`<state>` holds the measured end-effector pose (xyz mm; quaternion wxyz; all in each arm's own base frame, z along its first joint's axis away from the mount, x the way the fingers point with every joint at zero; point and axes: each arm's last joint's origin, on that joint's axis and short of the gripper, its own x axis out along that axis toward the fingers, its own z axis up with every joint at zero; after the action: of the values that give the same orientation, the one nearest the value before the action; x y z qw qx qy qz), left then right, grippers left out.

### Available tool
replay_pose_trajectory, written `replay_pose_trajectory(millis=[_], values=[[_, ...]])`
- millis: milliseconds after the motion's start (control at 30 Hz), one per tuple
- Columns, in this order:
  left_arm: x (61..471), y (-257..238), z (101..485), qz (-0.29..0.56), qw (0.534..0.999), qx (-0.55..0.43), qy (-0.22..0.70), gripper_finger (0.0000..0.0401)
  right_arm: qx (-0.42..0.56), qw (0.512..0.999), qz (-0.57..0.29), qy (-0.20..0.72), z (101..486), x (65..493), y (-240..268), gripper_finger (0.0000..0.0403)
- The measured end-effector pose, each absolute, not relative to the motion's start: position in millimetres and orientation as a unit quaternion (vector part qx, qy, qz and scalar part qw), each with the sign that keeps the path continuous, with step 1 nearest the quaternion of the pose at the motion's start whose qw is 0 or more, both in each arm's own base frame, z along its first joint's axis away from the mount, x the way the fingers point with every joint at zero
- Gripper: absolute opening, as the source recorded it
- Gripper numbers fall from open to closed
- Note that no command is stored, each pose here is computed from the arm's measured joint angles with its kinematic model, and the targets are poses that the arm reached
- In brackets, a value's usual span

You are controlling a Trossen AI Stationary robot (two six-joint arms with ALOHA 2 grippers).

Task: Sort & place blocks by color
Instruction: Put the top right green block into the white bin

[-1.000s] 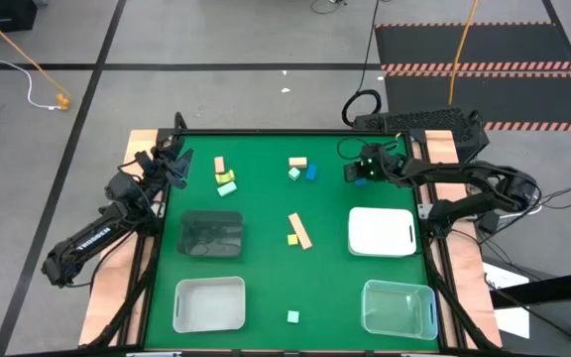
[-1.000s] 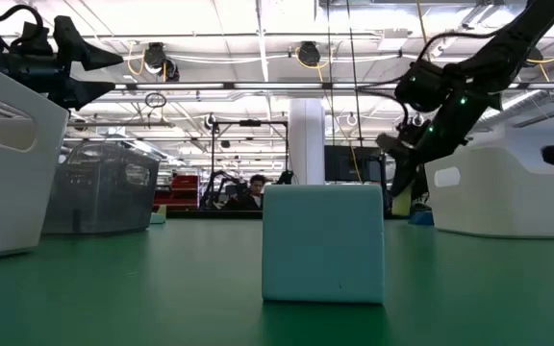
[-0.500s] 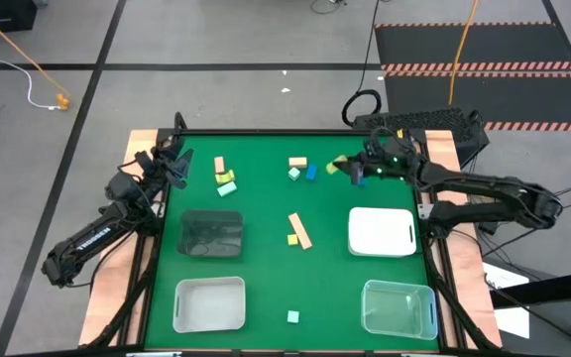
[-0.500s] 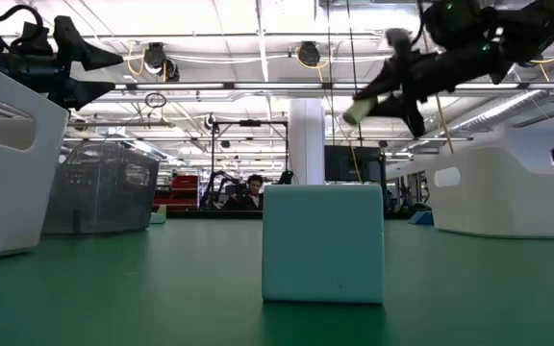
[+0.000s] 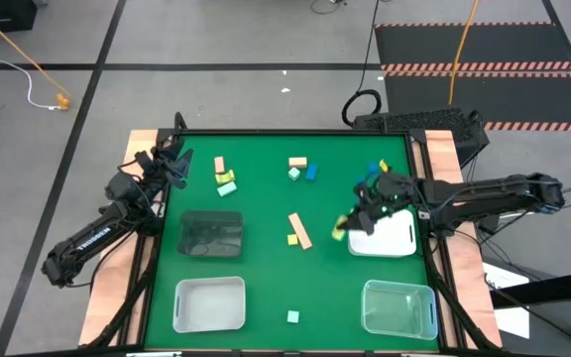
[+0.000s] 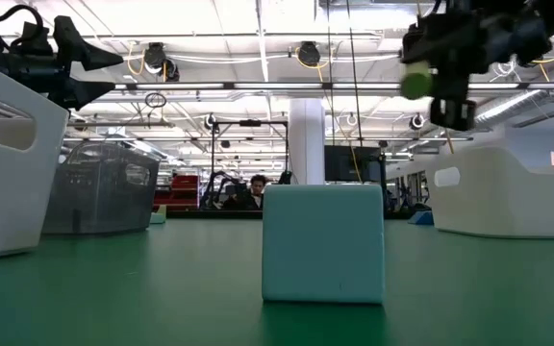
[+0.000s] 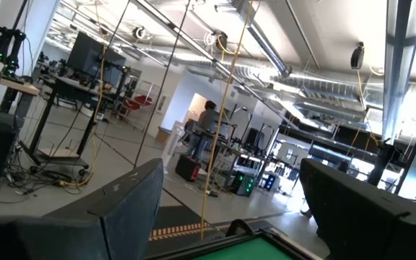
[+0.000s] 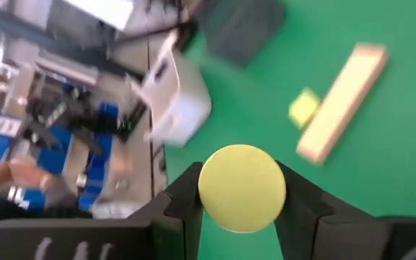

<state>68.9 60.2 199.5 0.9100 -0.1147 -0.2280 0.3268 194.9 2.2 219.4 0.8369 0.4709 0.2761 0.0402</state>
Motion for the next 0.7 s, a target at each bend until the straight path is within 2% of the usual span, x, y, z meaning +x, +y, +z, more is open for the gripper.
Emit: replay_pose_trajectory(millis=[167, 333, 567, 700], values=[[69, 60, 200, 0.327, 0.910, -0.115, -0.228, 0.0324, 0.490, 0.786, 0.022, 0.378, 204, 184, 21, 0.0109], [69, 60, 200, 0.327, 0.910, -0.115, -0.228, 0.0324, 0.506, 0.748, 0.018, 0.429, 201, 174, 31, 0.0109], [69, 60, 199, 0.327, 0.910, -0.115, -0.228, 0.0324, 0.516, 0.769, 0.035, 0.376, 220, 160, 34, 0.0109], [69, 60, 199, 0.327, 0.910, -0.115, -0.228, 0.0324, 0.486, 0.797, -0.039, 0.356, 220, 145, 27, 0.0109]])
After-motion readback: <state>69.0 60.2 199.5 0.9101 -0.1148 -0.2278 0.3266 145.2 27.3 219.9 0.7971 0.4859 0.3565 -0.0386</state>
